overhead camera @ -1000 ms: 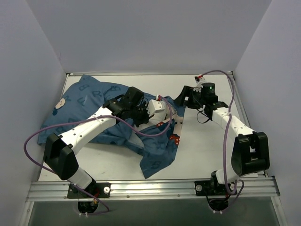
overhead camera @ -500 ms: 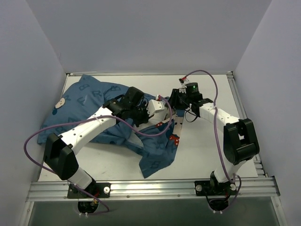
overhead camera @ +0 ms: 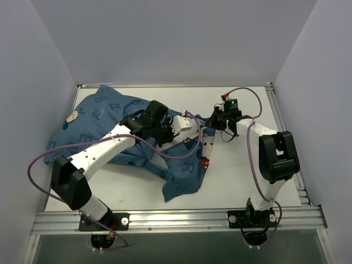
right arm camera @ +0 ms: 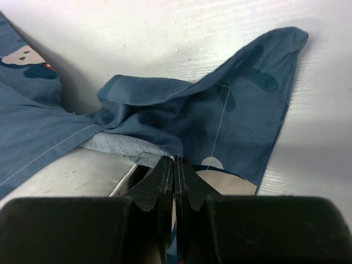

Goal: Remove the pillowcase from the pillow

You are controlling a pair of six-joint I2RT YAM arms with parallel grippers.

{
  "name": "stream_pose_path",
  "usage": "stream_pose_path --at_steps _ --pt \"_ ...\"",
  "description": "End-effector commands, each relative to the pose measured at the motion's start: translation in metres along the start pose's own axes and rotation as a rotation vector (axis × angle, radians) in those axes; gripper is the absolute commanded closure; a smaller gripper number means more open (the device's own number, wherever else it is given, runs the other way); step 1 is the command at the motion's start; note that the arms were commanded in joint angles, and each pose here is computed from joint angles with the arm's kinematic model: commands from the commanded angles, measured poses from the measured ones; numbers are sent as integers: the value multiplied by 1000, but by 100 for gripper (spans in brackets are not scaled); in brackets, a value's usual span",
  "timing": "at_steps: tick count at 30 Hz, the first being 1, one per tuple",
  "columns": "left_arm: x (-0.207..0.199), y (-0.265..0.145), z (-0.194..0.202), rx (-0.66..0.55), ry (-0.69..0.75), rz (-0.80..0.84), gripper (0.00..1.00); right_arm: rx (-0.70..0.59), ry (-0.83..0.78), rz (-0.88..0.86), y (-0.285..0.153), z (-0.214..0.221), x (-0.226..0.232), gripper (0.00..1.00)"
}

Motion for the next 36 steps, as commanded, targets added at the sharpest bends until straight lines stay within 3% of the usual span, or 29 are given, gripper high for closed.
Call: stream_pose_path --at_steps 1,4,9,14,16,19,20,23,29,36 --pt "9 -36 -15 -41 -19 -45 98 -26 30 44 10 -3 -15 100" --pt "17 -59 -38 -103 -32 -79 98 -12 59 26 18 -2 -13 100" --pt "65 -103 -81 -275 -148 -231 98 47 46 -48 26 30 3 100" --pt "71 -84 -94 -291 -151 -198 98 36 -89 -202 10 46 56 100" --pt "68 -67 -87 -265 -146 -195 98 -2 -101 -236 -10 38 67 96" --pt "72 -55 -80 -245 -148 -207 98 -74 -121 -214 -41 20 70 76" --pt "74 -51 -78 -233 -149 -213 98 -84 -135 -210 -49 17 72 62" --pt "75 -44 -77 -224 -150 -202 98 -116 -178 -186 -82 9 78 45" --pt "73 -27 -74 -203 -170 -180 98 -135 -134 -153 -123 28 81 35" --pt "75 -17 -80 -207 -209 -171 98 -127 -50 -311 -129 63 146 32"
Point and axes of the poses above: each gripper's point midway between its finger pads, its own y axis out along the fingers, its own x axis along the line the jaws close on, z = x × y, the point moved 3 cm from there along -y, back along the fingers, and after that the axes turned 5 degrees about y, right-handed, at the moved point
